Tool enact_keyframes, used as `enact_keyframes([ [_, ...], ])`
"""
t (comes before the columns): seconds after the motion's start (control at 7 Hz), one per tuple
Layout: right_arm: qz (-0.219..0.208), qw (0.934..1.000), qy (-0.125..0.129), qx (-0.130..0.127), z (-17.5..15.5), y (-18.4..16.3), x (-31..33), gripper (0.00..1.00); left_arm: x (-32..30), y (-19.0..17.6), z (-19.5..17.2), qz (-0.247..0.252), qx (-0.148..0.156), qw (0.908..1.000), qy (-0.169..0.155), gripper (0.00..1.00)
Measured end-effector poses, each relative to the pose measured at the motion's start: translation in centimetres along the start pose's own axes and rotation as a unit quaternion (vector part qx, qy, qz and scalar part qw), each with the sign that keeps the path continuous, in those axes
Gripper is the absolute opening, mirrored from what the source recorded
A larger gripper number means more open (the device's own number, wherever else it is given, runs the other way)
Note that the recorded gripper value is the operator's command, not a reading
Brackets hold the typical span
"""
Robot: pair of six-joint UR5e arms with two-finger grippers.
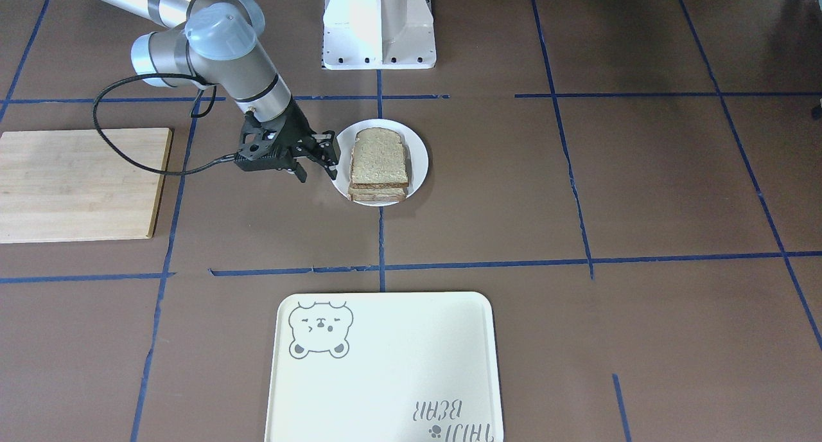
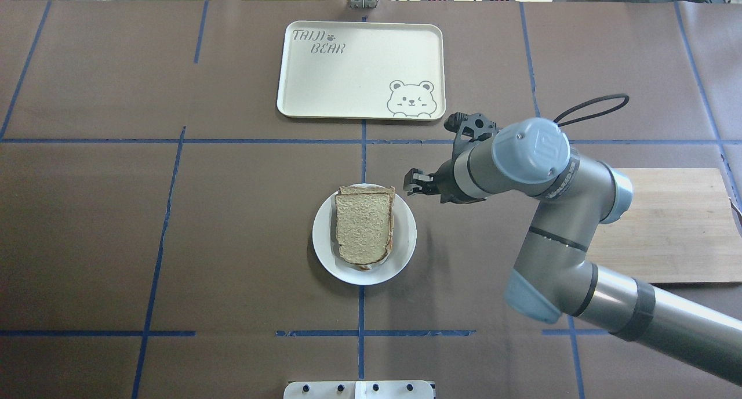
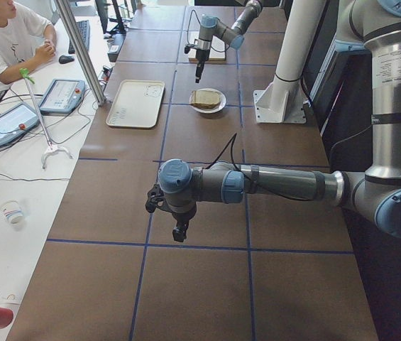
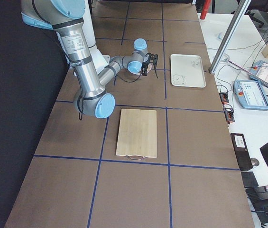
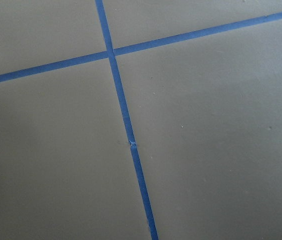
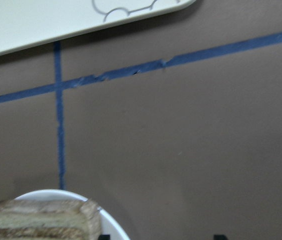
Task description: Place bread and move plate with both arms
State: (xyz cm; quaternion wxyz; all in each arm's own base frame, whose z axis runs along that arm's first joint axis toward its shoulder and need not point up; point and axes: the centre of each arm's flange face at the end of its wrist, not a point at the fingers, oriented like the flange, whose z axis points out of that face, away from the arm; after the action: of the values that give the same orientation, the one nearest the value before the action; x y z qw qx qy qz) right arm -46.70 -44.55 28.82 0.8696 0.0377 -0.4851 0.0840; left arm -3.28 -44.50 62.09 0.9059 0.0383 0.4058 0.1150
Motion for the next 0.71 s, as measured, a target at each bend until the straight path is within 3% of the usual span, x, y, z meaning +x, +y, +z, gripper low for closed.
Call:
enact_keyframes([
  [0.29,-0.050,0.9961,0.066,-0.029,-5.3,-7.4,5.9,1.00,0.7,-1.1,-0.7,0.029,0.027,0.9992,-0.004,1.00],
  [0.43,-0.088,0.9907,0.096,-0.038,-8.1,-10.2,10.9,1.00,1.0,-2.0,-1.2,0.053,0.050,0.9973,-0.008,1.00],
  [0.57,-0.129,0.9838,0.115,-0.048,-11.7,-12.6,17.9,1.00,1.6,-3.9,-1.9,0.070,0.069,0.9951,-0.010,1.00],
  [0.71,-0.165,0.9774,0.118,-0.061,-15.3,-14.0,25.5,1.00,2.1,-5.9,-2.5,0.061,0.081,0.9948,-0.006,1.00],
])
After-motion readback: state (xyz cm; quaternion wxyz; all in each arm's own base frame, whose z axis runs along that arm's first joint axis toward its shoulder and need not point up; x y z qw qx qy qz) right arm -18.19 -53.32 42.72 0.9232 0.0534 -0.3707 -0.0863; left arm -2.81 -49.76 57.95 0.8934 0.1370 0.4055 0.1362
